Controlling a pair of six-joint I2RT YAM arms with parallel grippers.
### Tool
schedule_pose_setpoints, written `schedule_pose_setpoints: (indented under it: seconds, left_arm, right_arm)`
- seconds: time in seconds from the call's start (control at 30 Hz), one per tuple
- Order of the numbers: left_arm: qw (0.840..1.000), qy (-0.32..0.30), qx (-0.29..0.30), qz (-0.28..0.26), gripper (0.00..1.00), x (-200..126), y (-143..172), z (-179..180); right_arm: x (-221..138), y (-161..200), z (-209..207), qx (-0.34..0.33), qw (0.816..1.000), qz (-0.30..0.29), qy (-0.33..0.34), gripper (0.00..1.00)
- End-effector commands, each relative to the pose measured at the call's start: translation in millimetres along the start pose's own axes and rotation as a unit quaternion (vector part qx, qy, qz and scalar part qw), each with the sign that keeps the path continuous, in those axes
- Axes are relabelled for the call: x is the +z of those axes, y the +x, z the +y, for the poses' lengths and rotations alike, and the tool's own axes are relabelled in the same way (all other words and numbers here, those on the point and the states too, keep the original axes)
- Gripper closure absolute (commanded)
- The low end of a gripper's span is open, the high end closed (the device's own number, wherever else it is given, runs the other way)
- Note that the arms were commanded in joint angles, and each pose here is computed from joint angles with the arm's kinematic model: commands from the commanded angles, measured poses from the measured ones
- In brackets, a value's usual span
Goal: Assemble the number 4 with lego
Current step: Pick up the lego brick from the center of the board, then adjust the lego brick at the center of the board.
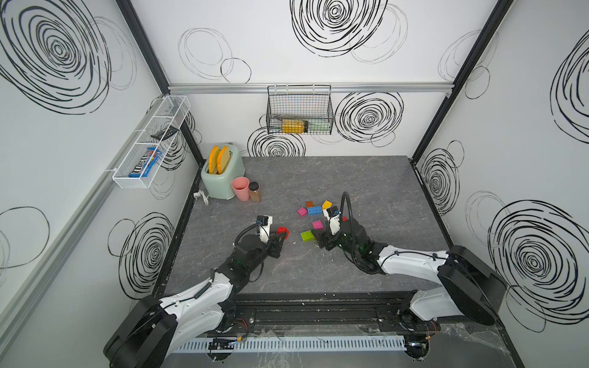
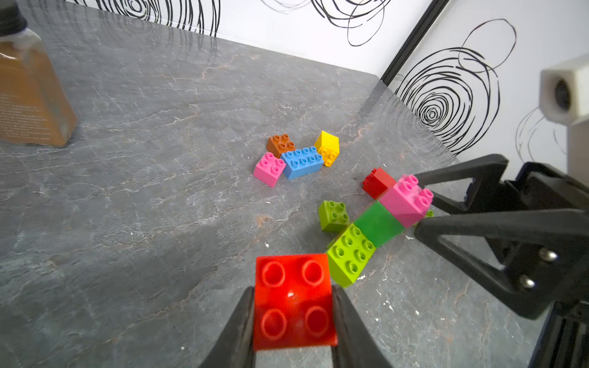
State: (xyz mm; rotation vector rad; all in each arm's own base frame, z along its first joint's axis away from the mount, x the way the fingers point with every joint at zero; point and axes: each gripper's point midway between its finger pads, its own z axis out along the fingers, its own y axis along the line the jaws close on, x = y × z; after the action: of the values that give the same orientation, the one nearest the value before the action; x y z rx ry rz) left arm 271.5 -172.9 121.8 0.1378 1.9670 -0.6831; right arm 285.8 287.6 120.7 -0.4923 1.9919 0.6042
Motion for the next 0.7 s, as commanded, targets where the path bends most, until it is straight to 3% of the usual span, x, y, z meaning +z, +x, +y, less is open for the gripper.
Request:
schedule_pose_setpoints:
  seconds: [0.0,0.67]
  left_arm:
    - [1.000,0.021,-0.001,-0.013,1.00,-4,-11,-8]
    - [0.995,0.056,0.067,-0.038,1.00,-8,-17,-31]
  right_arm:
    - [7,-24,1,0.014,0.999,-0.042,0.020,0.30]
    - [25,4,-1,-0.032,0.999,0.003,0.031,0.60]
